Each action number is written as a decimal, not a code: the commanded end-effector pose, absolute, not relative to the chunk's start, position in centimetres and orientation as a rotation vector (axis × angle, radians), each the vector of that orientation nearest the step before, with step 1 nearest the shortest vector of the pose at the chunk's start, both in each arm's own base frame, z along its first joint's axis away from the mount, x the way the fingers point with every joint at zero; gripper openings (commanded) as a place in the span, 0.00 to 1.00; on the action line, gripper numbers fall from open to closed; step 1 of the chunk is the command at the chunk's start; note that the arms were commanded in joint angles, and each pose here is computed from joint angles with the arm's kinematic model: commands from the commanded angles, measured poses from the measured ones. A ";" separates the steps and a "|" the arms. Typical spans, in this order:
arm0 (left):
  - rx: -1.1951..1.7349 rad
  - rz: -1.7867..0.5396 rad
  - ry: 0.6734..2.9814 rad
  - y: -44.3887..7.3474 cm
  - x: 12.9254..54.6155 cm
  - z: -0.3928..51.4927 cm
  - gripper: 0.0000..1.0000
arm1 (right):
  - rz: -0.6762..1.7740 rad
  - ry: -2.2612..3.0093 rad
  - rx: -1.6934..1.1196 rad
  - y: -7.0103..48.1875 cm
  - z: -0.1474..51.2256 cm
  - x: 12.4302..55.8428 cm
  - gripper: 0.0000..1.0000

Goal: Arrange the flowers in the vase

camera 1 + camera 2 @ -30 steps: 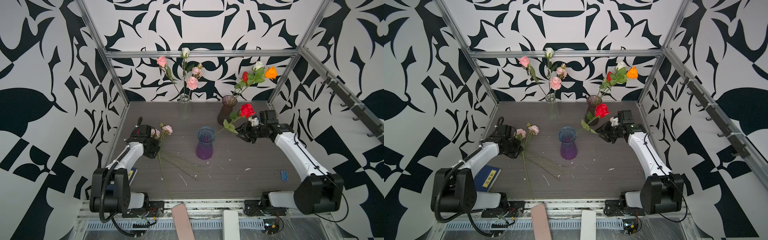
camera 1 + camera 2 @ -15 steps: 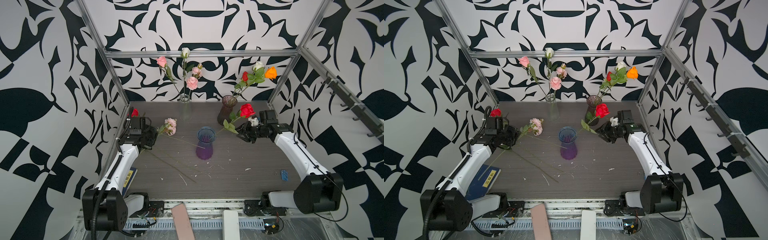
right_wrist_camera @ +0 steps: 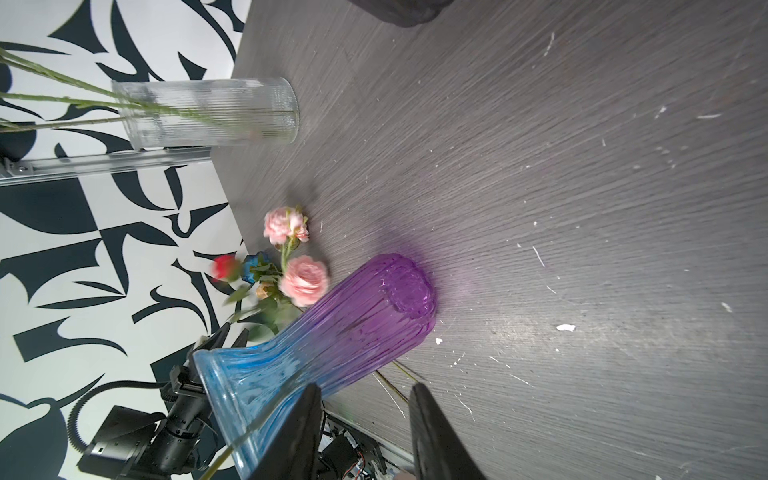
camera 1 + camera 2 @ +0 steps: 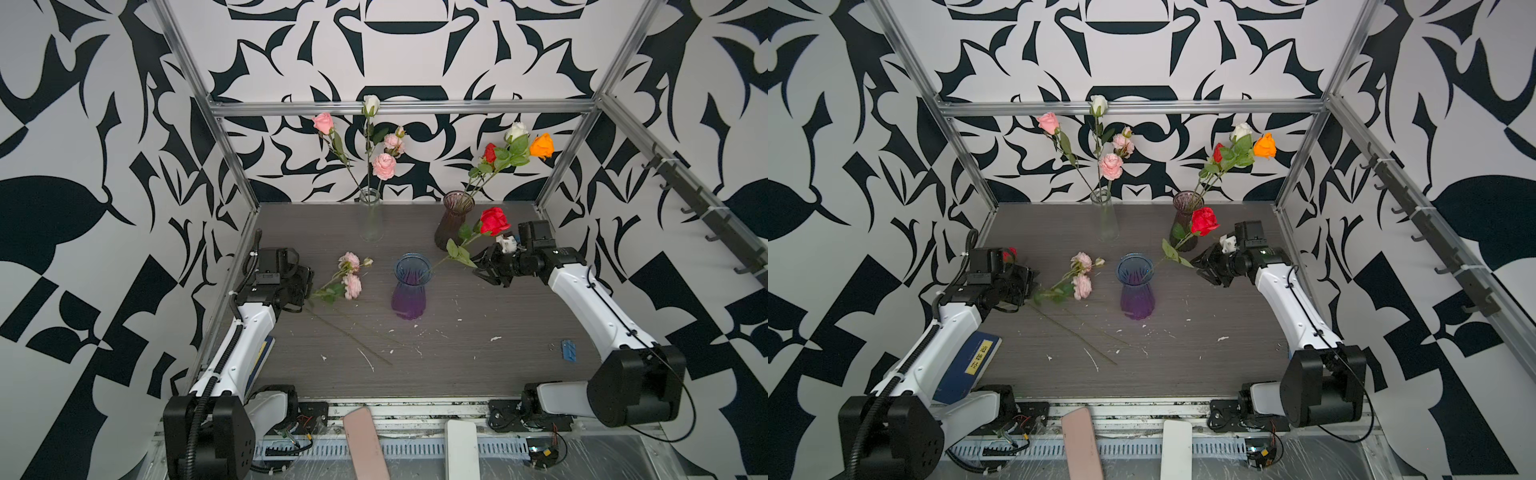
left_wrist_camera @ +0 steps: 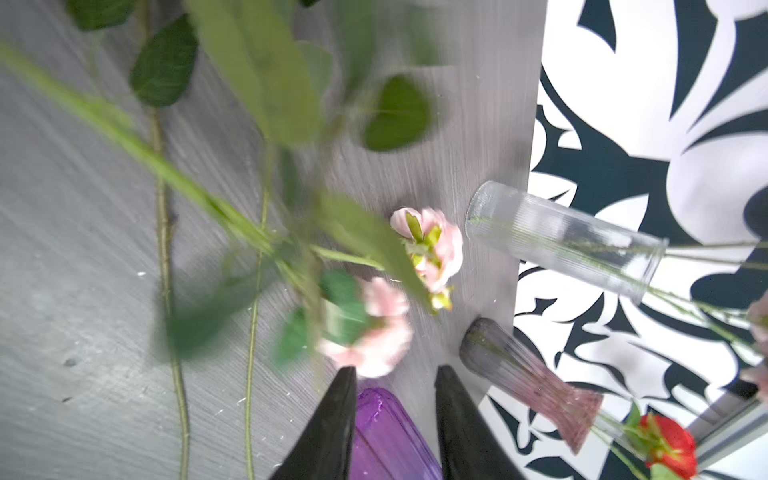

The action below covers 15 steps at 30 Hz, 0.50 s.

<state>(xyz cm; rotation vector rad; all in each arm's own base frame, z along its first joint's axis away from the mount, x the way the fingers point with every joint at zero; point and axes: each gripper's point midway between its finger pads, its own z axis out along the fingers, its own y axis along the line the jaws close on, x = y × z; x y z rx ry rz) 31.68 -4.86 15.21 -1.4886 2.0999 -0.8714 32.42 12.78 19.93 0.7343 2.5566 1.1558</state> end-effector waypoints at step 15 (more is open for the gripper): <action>-1.486 -0.835 2.266 -5.6 29.0 10.4 0.38 | 1.179 2.542 0.720 13.0 20.5 32.8 0.39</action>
